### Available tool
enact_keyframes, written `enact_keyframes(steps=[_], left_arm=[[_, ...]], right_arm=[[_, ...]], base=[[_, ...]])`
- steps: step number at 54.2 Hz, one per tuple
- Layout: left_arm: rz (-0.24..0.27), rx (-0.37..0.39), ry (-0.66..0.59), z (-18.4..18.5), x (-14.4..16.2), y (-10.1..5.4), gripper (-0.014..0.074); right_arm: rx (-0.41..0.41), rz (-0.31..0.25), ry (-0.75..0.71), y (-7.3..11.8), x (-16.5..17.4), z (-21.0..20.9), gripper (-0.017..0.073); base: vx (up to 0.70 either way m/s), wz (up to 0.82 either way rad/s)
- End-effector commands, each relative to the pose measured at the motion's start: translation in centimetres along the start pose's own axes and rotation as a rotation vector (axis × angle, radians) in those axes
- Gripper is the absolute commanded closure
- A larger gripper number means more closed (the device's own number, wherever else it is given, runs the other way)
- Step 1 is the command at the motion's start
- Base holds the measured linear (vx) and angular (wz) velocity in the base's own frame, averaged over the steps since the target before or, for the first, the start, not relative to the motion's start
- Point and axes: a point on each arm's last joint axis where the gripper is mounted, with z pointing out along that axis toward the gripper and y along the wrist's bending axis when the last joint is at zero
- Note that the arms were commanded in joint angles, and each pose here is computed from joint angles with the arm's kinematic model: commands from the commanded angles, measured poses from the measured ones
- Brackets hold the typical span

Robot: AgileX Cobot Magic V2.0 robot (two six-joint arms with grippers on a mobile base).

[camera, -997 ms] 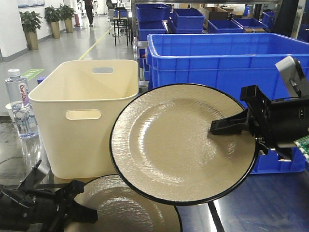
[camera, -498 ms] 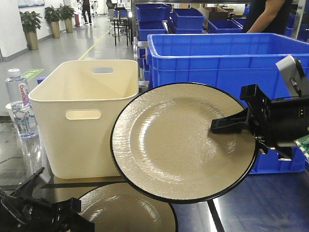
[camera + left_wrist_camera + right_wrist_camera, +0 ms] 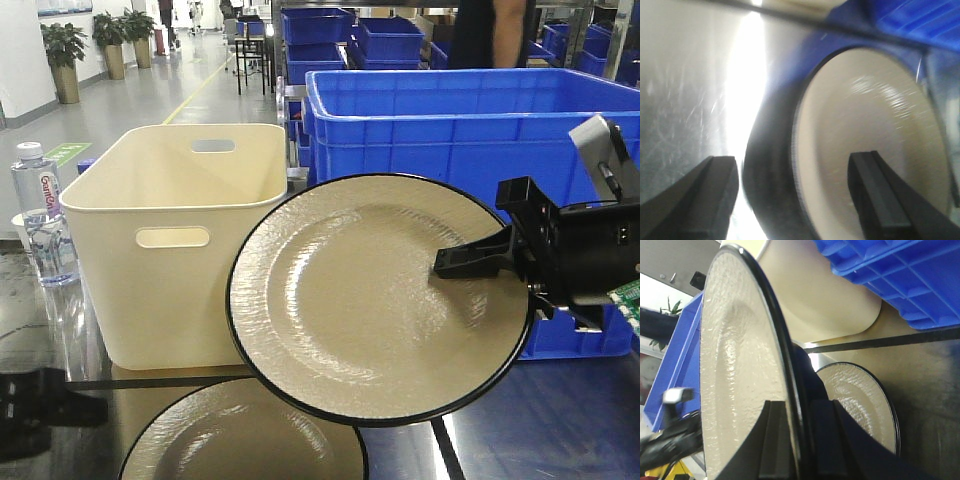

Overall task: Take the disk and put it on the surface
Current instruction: 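Lower the left gripper's plate onto the counter and open it, then lower the right gripper's plate flat onto the counter beside the bin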

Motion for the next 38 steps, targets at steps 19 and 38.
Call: enact_keyframes(steps=[19,38], left_arm=[[0.087,0.051,-0.24,-5.5,-0.1,-3.7,0.0022],[0.087,0.05,-0.242,-5.4,-0.1,-3.7,0.0022]], right_arm=[[-0.094,0.073,0.051,1.6,1.5,9.2,0.0548],[-0.066,0.085,0.22,-0.6,3.9,14.0,0.0515]], base=[[0.0,0.0],[0.0,0.0]])
